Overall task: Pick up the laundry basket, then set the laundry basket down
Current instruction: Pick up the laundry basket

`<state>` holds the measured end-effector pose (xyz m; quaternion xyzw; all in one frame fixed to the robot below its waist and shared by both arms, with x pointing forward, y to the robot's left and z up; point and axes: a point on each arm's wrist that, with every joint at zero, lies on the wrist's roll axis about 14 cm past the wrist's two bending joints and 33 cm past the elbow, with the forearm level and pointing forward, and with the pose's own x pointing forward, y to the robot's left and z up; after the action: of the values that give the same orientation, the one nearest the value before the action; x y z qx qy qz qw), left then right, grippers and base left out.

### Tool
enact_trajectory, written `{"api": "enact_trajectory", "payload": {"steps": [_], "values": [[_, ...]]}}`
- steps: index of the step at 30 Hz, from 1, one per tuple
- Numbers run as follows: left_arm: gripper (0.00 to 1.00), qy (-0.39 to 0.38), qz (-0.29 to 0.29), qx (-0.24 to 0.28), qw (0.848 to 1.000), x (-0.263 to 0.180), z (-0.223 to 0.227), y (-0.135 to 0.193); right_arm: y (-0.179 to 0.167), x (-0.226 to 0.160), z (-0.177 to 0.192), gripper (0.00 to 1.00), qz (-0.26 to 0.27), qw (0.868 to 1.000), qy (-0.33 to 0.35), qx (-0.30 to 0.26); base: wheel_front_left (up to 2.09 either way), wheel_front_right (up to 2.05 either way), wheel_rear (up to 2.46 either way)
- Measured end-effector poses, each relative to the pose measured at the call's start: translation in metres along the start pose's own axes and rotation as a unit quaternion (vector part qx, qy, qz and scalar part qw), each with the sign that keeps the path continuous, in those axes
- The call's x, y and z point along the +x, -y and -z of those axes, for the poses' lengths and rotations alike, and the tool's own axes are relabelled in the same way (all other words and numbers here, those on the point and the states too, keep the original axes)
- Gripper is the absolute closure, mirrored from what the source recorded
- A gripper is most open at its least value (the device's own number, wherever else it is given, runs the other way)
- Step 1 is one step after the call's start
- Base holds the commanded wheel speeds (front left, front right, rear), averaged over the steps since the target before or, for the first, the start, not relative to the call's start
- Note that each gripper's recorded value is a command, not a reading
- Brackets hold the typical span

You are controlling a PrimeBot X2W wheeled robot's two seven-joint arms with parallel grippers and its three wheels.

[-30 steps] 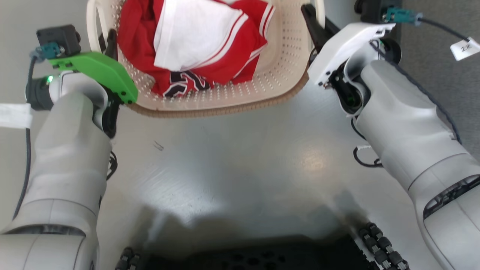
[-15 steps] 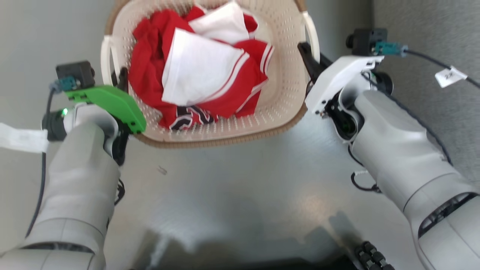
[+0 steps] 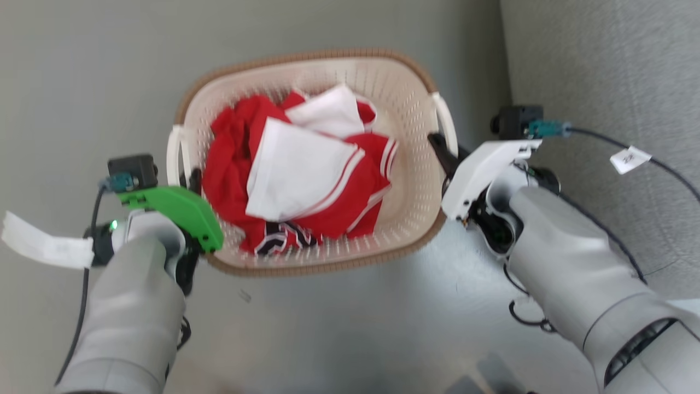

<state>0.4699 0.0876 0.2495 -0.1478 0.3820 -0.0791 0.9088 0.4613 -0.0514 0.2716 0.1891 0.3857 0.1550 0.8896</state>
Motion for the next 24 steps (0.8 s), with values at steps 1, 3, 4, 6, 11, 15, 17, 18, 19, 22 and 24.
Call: {"api": "enact_trajectory", "payload": {"steps": [1,3,4,6,11,15,17,18,19,22,24], "values": [[1.0,0.0,0.0,0.001,1.0,-0.004,0.0,0.001,-0.002,-0.004,0.0,1.0,-0.001,1.0,0.001,-0.001,0.0,0.0,0.0],[1.0,0.001,0.0,-0.001,1.0,-0.012,-0.001,0.003,-0.006,-0.012,0.001,1.0,-0.002,1.0,0.0,-0.001,0.0,0.0,0.0],[1.0,0.002,0.0,-0.002,1.0,-0.016,0.0,0.004,-0.008,-0.015,0.002,1.0,-0.002,1.0,-0.001,-0.001,0.0,0.0,0.0],[1.0,0.0,0.0,-0.003,1.0,-0.024,0.001,0.006,-0.011,-0.023,0.003,1.0,-0.002,1.0,-0.003,0.0,0.0,0.0,0.0],[1.0,-0.003,0.003,0.0,1.0,-0.048,0.005,0.012,-0.02,-0.046,0.01,1.0,-0.003,1.0,-0.012,0.004,0.0,0.0,0.0],[1.0,0.0,0.004,-0.002,1.0,-0.062,0.004,0.017,-0.026,-0.06,0.011,1.0,-0.004,1.0,-0.011,0.001,0.0,0.0,0.0],[1.0,0.002,0.006,0.0,1.0,-0.069,0.003,0.019,-0.028,-0.067,0.011,1.0,-0.003,1.0,-0.01,-0.001,0.0,0.0,0.0],[1.0,0.003,0.007,0.0,1.0,-0.072,0.003,0.02,-0.029,-0.07,0.011,1.0,-0.003,1.0,-0.009,0.0,0.0,0.0,0.0],[1.0,0.004,0.008,-0.001,1.0,-0.075,0.003,0.022,-0.03,-0.073,0.011,1.0,-0.003,1.0,-0.008,0.0,0.0,0.0,0.0],[1.0,0.003,0.011,-0.006,1.0,-0.084,0.004,0.025,-0.033,-0.082,0.013,1.0,-0.002,1.0,-0.009,0.003,0.0,0.0,0.0],[1.0,0.006,0.013,-0.006,1.0,-0.09,0.005,0.027,-0.034,-0.088,0.016,1.0,-0.002,1.0,-0.01,0.006,0.0,0.0,0.0]]}}
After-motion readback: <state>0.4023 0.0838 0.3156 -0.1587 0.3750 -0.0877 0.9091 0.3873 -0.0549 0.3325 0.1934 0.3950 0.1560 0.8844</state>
